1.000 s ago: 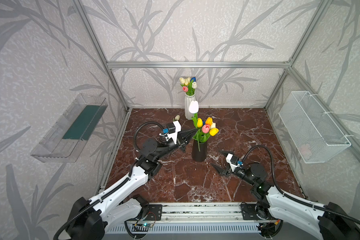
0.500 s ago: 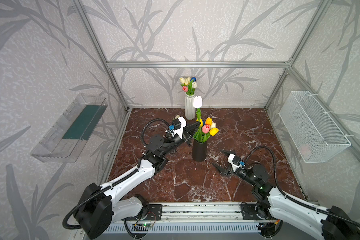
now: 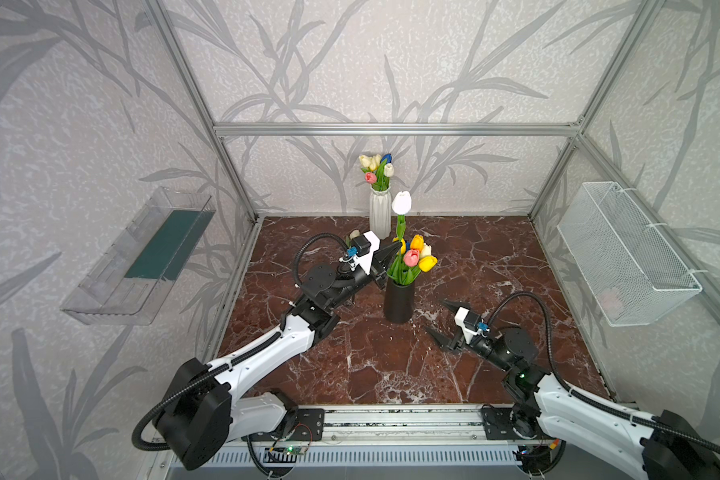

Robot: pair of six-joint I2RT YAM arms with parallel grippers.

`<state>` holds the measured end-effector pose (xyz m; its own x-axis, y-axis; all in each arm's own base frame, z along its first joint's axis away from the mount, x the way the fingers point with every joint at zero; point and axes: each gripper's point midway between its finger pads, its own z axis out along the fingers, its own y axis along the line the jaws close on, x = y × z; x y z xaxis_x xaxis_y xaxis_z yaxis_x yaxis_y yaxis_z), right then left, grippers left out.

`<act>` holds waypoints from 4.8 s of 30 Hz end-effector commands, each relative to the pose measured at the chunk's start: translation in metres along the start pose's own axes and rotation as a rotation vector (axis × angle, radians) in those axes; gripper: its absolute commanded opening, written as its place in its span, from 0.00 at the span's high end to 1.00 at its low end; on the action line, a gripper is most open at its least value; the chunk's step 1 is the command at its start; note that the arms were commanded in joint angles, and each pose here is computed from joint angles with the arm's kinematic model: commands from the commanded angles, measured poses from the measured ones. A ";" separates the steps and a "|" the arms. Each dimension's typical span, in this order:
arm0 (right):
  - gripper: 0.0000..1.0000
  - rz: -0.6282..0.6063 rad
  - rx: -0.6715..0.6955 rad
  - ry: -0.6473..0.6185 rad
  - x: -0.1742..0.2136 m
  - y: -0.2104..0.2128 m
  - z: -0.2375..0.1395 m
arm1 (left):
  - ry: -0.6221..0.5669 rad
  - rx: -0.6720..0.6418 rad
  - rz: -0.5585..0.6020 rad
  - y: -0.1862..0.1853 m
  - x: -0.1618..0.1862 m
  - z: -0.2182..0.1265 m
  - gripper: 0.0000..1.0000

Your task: Arrange the flowers into the vase

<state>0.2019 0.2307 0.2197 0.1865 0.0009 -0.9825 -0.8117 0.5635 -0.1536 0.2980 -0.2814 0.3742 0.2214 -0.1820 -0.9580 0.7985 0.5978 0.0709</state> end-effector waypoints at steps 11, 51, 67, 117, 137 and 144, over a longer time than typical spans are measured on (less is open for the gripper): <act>0.20 -0.003 0.004 -0.001 0.001 0.000 0.000 | 0.099 0.025 -0.001 -0.011 0.034 -0.016 1.00; 0.19 0.003 -0.014 0.012 0.004 0.002 0.004 | 0.120 0.010 0.102 -0.010 -0.014 -0.033 0.15; 0.19 0.005 -0.021 0.006 0.001 0.003 0.004 | 0.679 -1.042 -0.364 0.221 0.114 -0.151 0.42; 0.16 -0.010 -0.003 -0.032 -0.007 0.002 -0.004 | 1.186 -0.806 -0.412 0.224 0.251 -0.122 1.00; 0.17 -0.015 0.071 -0.084 -0.020 -0.007 -0.017 | -0.026 -0.018 -0.060 0.021 -0.054 -0.097 1.00; 0.16 -0.024 0.078 -0.084 -0.018 -0.008 -0.017 | 0.003 0.304 -0.084 -0.079 -0.056 -0.075 1.00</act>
<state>0.1960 0.2123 0.2380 0.2519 0.0522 -0.9663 -0.7641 0.6236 -0.1655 0.1974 -0.2359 0.4007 0.1297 -0.2356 -0.9632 0.9049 0.4253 0.0178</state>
